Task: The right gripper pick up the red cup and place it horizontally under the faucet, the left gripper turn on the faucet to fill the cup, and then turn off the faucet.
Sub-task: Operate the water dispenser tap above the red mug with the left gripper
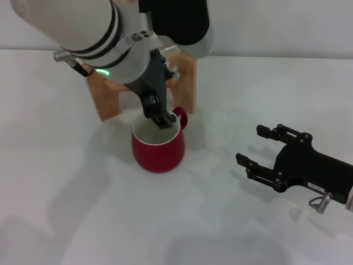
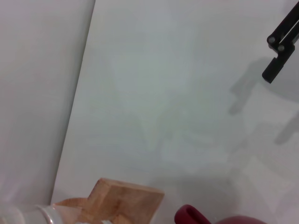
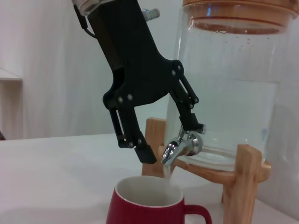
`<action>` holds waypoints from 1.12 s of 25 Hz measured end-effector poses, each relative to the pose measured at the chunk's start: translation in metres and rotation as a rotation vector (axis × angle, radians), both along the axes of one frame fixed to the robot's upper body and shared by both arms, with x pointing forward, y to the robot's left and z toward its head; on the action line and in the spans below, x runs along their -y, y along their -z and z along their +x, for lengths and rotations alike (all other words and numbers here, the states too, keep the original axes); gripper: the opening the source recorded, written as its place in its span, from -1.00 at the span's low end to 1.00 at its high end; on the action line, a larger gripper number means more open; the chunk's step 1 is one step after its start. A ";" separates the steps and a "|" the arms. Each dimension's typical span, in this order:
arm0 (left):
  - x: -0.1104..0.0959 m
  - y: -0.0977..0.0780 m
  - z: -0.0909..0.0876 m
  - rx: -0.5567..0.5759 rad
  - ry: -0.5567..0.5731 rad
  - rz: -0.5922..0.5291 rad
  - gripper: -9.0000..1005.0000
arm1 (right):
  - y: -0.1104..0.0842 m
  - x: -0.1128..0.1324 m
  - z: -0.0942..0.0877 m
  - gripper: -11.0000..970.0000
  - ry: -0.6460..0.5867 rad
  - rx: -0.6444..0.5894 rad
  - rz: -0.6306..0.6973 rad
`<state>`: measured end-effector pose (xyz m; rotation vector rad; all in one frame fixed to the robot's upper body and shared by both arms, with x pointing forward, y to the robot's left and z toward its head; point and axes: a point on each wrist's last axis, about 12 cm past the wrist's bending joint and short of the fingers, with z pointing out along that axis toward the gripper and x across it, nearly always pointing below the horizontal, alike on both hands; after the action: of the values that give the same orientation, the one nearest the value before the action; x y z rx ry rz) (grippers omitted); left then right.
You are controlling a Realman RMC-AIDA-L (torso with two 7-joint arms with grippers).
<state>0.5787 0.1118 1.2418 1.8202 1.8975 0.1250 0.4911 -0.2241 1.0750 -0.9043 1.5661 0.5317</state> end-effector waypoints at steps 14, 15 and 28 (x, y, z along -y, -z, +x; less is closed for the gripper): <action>0.006 0.000 -0.003 0.007 0.023 0.007 0.77 | 0.002 0.003 -0.003 0.46 0.010 -0.008 -0.002; 0.006 0.000 -0.003 0.007 0.022 0.007 0.77 | 0.002 0.003 -0.003 0.46 0.010 -0.008 -0.002; 0.005 -0.001 0.001 0.029 0.005 0.009 0.77 | 0.002 0.003 -0.003 0.46 0.009 -0.008 0.000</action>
<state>0.5794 0.1065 1.2425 1.8193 1.8753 0.1567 0.4881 -0.2267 1.0729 -0.8953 1.5767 0.5295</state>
